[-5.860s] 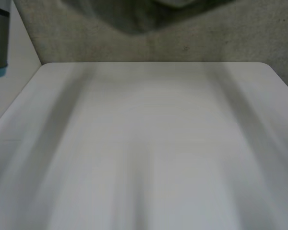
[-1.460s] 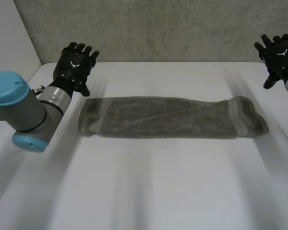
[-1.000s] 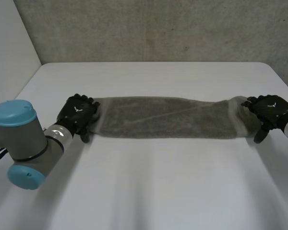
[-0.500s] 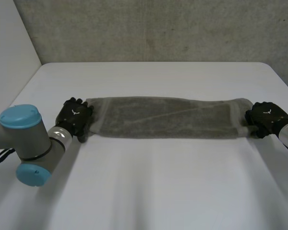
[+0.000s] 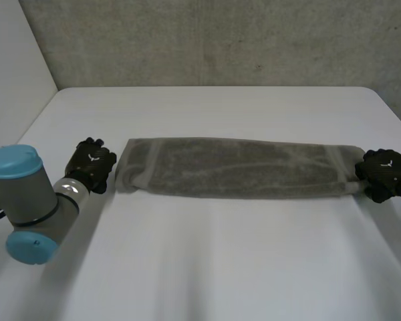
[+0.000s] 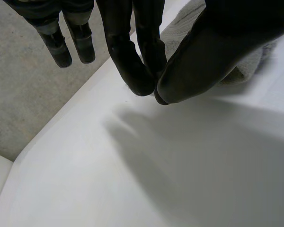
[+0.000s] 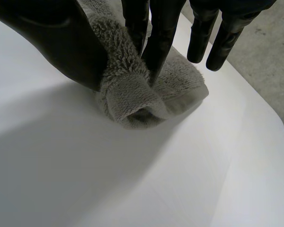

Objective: Fold the towel.

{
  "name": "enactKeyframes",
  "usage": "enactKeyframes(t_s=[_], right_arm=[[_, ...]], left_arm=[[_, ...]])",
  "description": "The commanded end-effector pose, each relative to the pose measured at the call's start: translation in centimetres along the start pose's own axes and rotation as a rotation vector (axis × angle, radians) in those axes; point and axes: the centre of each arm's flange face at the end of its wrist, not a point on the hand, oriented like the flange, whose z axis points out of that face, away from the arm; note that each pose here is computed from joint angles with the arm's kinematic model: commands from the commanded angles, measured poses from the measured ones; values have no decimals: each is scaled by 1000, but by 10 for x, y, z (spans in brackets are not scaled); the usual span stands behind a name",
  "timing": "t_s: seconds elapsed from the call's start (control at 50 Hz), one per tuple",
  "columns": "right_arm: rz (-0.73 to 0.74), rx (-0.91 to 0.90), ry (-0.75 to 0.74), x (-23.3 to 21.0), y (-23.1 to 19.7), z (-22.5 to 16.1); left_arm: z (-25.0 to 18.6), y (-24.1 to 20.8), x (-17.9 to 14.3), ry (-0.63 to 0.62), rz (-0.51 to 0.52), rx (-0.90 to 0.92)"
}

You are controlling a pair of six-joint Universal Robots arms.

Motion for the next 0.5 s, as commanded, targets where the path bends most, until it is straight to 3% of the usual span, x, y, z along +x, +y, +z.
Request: enactKeyframes(t_s=[0.02, 0.28, 0.5], right_arm=[[-22, -21, 11, 8, 10, -9], [-33, -31, 16, 38, 28, -26], [-147, 2, 173, 108, 24, -33]], left_arm=[[-17, -4, -2, 2, -5, -13], [-43, -20, -10, -14, -35, -3], [-47, -32, -16, -20, -91, 13]])
